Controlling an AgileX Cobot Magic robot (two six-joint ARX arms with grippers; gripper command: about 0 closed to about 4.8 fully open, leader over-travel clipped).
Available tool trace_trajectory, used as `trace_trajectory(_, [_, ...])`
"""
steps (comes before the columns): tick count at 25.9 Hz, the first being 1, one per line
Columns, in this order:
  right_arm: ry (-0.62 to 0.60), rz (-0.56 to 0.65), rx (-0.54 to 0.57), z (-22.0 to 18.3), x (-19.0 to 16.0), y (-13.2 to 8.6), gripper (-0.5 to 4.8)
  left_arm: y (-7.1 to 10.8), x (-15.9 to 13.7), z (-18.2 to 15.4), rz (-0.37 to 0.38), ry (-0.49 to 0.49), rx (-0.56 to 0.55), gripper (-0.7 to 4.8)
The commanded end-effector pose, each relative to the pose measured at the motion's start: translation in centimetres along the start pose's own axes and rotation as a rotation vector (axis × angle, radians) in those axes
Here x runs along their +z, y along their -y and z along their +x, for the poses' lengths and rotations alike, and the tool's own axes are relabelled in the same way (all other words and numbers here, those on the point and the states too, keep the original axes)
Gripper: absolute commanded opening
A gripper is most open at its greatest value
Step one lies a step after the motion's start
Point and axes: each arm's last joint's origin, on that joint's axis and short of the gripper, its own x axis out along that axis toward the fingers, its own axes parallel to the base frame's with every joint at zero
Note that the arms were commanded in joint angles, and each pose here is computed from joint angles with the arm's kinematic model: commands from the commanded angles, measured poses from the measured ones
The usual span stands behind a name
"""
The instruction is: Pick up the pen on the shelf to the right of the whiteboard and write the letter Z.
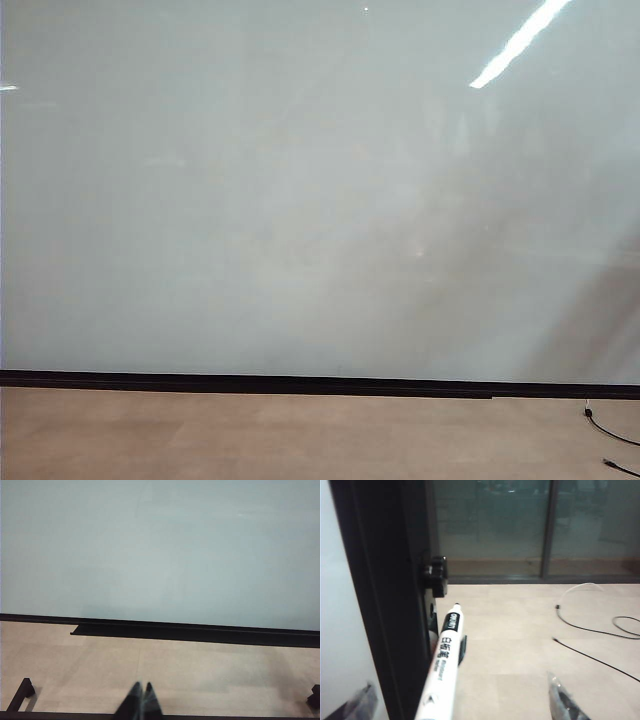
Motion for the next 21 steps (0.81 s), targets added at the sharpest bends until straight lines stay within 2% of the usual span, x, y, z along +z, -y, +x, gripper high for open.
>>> trace_trajectory(1, [0.025,-0.003,0.046,0.8,0.1,0.5,4.4,0.0,0.1,0.0,0.004,0.007,-0.001,-0.05])
trace_trajectory(5, [0.031,0.008,0.082,1.2,0.1,0.7,4.39,0.0,0.1,0.0,0.004,0.007,-0.001,-0.05])
trace_trajectory(7, [0.035,0.021,0.09,1.4,0.3,0.7,4.22,0.0,0.1,0.0,0.004,0.007,-0.001,-0.04])
trace_trajectory(19, [0.009,0.067,0.091,2.0,-0.8,0.9,4.16,0.0,0.1,0.0,0.004,0.007,-0.001,-0.05])
trace_trajectory(21, [0.01,0.067,0.095,2.1,-0.8,0.7,3.96,0.0,0.1,0.0,0.004,0.007,-0.001,-0.05])
